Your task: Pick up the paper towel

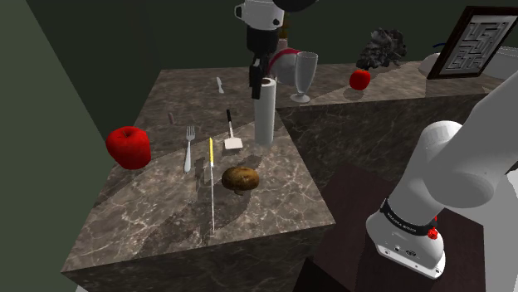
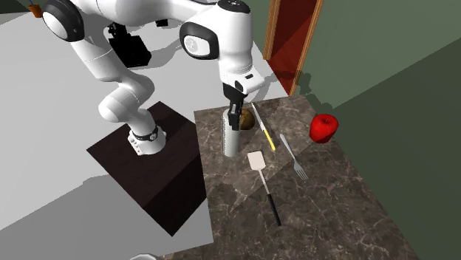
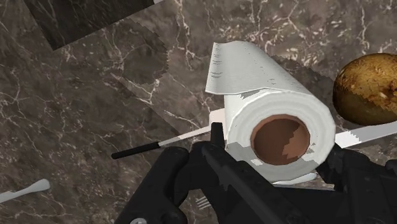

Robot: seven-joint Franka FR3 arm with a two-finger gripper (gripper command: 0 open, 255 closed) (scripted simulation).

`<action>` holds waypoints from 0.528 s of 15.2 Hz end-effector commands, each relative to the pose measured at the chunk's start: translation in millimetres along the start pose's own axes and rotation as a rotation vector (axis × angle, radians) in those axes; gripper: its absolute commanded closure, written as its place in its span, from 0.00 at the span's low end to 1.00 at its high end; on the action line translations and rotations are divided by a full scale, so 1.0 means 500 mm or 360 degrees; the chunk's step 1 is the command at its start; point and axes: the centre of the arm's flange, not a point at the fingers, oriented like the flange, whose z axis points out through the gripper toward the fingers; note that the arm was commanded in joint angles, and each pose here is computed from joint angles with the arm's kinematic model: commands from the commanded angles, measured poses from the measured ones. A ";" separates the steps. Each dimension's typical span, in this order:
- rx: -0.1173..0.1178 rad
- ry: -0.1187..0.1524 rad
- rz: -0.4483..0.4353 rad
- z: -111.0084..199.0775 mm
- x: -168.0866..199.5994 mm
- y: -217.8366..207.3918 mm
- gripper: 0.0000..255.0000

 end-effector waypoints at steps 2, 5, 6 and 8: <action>0.0000 -0.0001 0.0000 -0.032 0.001 0.002 1.00; 0.0000 -0.0001 0.0000 -0.064 0.002 0.004 1.00; 0.0000 -0.0001 0.0000 -0.075 0.003 0.004 1.00; 0.0000 -0.0001 0.0000 -0.076 0.003 0.004 1.00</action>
